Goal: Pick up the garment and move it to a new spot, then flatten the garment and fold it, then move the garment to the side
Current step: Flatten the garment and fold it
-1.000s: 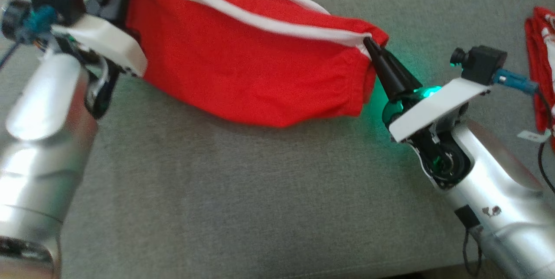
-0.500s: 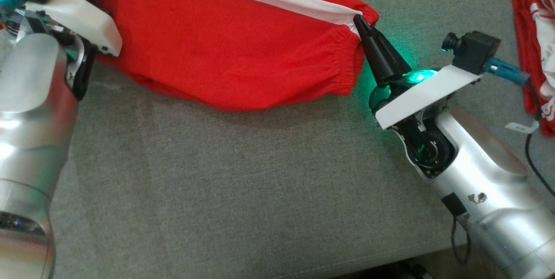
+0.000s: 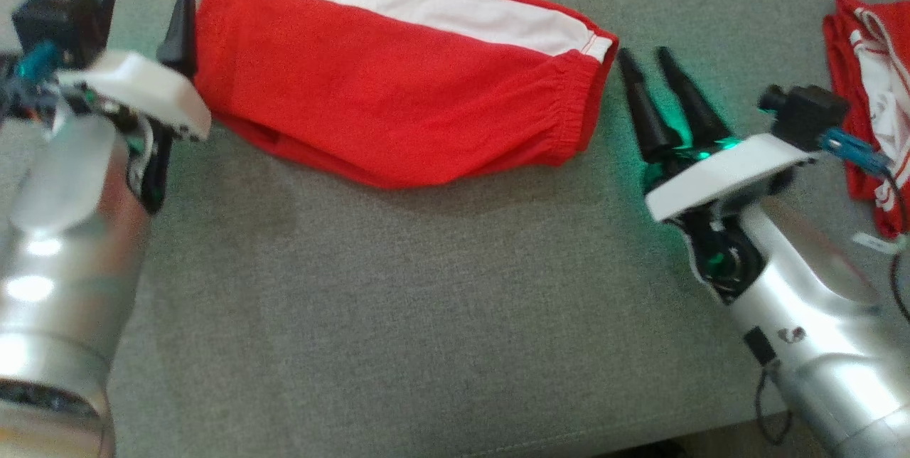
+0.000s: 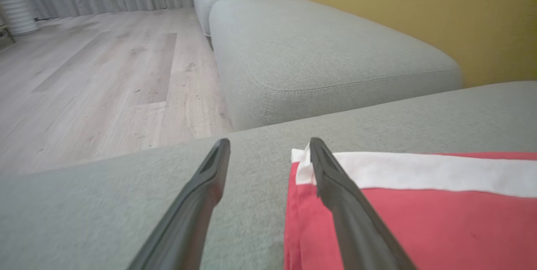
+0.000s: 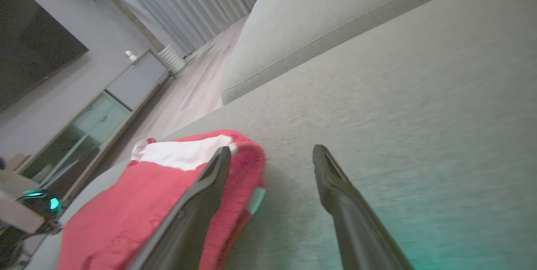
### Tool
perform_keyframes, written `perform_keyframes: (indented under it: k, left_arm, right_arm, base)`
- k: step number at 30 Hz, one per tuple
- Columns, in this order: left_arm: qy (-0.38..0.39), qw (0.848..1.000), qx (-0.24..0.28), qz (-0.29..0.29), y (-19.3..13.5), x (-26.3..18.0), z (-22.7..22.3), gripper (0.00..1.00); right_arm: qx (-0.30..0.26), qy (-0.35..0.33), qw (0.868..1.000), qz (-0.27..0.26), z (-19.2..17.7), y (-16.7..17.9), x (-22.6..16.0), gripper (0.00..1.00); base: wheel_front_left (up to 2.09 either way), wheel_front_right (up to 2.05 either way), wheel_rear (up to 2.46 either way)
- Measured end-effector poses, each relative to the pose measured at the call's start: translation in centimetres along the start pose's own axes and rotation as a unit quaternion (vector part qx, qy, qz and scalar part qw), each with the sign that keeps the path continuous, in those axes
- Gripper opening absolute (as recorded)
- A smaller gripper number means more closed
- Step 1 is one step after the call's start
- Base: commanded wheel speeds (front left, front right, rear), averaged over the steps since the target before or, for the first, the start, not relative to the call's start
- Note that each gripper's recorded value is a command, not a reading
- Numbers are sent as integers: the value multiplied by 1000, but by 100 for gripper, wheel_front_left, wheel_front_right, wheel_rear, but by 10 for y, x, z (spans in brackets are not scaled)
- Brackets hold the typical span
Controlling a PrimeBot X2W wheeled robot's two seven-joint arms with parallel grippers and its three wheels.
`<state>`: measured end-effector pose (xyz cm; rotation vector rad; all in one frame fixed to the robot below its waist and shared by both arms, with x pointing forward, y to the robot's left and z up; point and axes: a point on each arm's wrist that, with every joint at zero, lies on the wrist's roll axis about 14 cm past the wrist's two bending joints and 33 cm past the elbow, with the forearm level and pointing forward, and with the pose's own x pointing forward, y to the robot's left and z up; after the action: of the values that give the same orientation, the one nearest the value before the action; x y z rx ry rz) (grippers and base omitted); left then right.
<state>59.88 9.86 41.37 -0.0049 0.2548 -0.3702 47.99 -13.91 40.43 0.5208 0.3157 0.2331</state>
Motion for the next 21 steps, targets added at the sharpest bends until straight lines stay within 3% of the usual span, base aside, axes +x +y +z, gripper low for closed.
perform_keyframes:
  k: [7, 14, 21]
  left_arm:
    - [1, 998, -57, 20, -7, -40, -19, 100]
    - [30, 995, -95, 17, -25, -59, -48, 100]
    - [54, 992, -115, 17, -30, -56, -64, 100]
  right_arm:
    - [-93, -98, 988, -80, 60, -42, -27, 100]
    - [-132, -88, 981, -112, 31, -42, -49, 100]
    - [-153, -101, 976, -118, 39, -41, -51, 100]
  base:
    - [0, 0, 0]
    - [0, 0, 0]
    - [0, 0, 0]
